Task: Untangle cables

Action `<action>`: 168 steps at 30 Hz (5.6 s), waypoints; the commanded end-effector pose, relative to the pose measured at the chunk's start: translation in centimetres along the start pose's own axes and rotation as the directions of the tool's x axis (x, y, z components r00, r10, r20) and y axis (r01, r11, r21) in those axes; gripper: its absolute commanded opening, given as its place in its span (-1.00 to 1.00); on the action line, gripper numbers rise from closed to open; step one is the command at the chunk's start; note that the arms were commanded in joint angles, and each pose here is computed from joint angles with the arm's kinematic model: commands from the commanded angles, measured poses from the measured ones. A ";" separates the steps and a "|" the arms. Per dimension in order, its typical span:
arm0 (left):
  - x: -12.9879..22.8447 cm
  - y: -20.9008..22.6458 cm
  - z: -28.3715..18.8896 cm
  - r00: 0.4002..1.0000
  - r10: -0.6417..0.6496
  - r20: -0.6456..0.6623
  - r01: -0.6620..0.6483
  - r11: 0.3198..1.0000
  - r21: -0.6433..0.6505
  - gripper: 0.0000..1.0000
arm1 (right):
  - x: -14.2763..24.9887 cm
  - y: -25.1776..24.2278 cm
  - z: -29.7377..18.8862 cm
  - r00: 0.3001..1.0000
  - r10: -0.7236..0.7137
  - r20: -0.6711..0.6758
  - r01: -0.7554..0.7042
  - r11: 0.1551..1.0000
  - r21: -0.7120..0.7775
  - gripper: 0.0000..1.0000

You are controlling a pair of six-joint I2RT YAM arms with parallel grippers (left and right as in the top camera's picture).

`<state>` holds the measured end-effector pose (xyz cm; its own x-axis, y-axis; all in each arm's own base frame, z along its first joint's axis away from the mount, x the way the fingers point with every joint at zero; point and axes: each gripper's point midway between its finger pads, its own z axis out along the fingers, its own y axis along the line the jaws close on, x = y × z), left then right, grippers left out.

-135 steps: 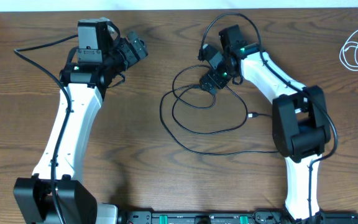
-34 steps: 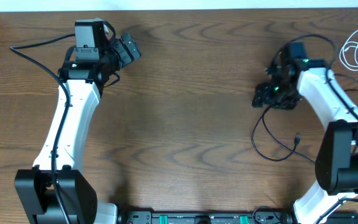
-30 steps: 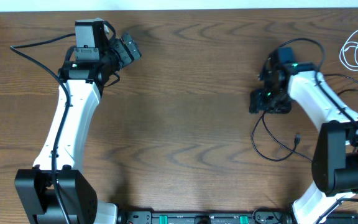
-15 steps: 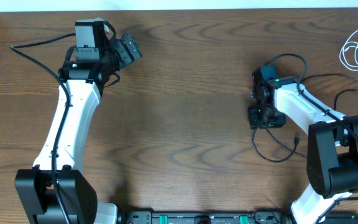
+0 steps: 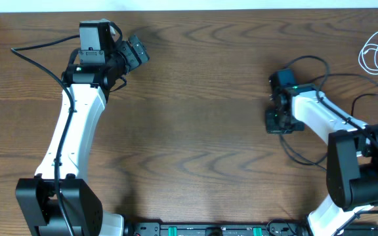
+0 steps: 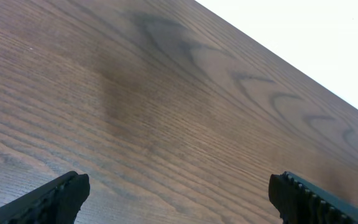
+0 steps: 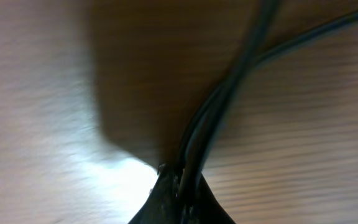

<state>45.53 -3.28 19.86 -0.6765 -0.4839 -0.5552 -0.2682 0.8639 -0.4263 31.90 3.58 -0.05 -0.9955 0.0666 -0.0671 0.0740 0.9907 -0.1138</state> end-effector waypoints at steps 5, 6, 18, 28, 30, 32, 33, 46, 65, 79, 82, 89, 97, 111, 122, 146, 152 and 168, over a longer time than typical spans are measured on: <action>-0.1 0.4 0.3 1.000 0.017 -0.001 -0.017 1.000 -0.017 0.94 | -7.4 -9.3 -4.5 0.946 0.268 0.181 -0.288 0.953 0.095 -0.98; -0.1 0.4 0.3 1.000 0.017 -0.001 -0.017 1.000 -0.017 0.94 | -8.2 -10.5 -5.2 0.933 0.297 0.203 -0.320 0.943 0.089 -0.98; -0.6 -0.4 0.3 1.000 0.015 0.024 -0.015 1.000 0.010 0.94 | -9.8 -24.9 -7.0 0.746 0.567 0.349 -0.630 0.771 0.095 -0.98; -0.7 -0.6 0.4 0.999 0.017 0.028 -0.018 1.000 0.014 0.94 | -8.2 -27.4 -4.2 0.716 0.630 0.300 -0.686 0.716 0.133 -0.92; -0.7 -0.6 0.4 0.999 0.017 0.028 -0.018 1.000 0.014 0.94 | -8.4 -26.9 -4.1 0.725 0.624 0.289 -0.673 0.731 0.109 -0.27; -0.7 -0.6 0.4 0.999 0.018 0.028 -0.018 1.000 0.014 0.94 | -8.7 -26.1 -4.0 0.749 0.604 0.272 -0.643 0.762 0.079 0.55; -0.7 -0.6 0.4 0.999 0.017 0.028 -0.018 1.000 0.014 0.94 | -8.9 -25.6 -3.9 0.764 0.590 0.261 -0.623 0.780 0.060 0.79; 0.2 -0.1 0.4 1.000 0.013 -0.006 -0.013 1.000 -0.006 0.94 | -9.9 -18.6 -11.5 0.874 0.397 0.280 -0.396 0.916 -0.064 0.99; 0.7 0.3 0.4 1.000 0.010 -0.027 -0.011 1.000 -0.018 0.96 | -3.4 -4.7 -30.8 0.772 0.102 0.627 0.064 0.970 -0.236 0.99; 0.7 0.3 0.4 1.000 0.010 -0.027 -0.010 1.000 -0.018 0.96 | -0.7 -5.5 -30.5 0.804 0.078 0.590 0.052 0.978 -0.200 0.98; 0.7 0.3 0.4 1.000 0.010 -0.027 -0.010 1.000 -0.018 0.96 | -2.0 -5.5 -31.2 0.760 0.066 0.647 0.072 0.980 -0.185 0.98; 0.7 0.3 0.4 1.000 0.010 -0.027 -0.011 1.000 -0.018 0.96 | -2.8 -4.8 -32.1 0.529 0.058 0.847 0.143 0.977 -0.156 0.98; 0.7 0.3 0.4 1.000 0.010 -0.027 -0.010 1.000 -0.018 0.95 | 1.9 -4.6 -29.0 0.262 0.107 0.959 0.176 0.972 -0.157 0.98; 0.7 0.2 0.4 1.000 0.010 -0.028 -0.010 1.000 -0.018 0.96 | 5.7 -3.7 -20.0 0.017 0.144 0.989 0.169 0.975 -0.145 0.98; 0.7 0.3 0.4 1.000 0.010 -0.027 -0.011 1.000 -0.018 0.96 | 6.3 -2.7 -15.1 0.179 0.113 0.977 0.192 0.970 -0.147 0.98; -1.2 3.7 -0.1 0.992 0.112 0.060 -0.096 0.971 -0.217 0.96 | 6.3 -2.7 -15.0 0.184 0.111 0.977 0.192 0.970 -0.147 0.98; -1.5 3.3 -3.4 0.986 0.129 0.106 -0.104 0.972 -0.212 0.96 | 6.3 -2.7 -15.0 0.184 0.111 0.977 0.192 0.970 -0.147 0.98; 6.4 5.8 -13.2 0.731 0.430 0.530 -0.415 0.897 -0.154 0.96 | 6.3 -2.7 -15.0 0.184 0.111 0.977 0.191 0.971 -0.147 0.98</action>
<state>32.13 0.73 25.15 -0.2520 -0.1513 -0.9558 -0.1063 0.9860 -0.1281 24.61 2.96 14.93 -0.1118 0.0196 -0.9935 -0.1182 0.9924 0.0328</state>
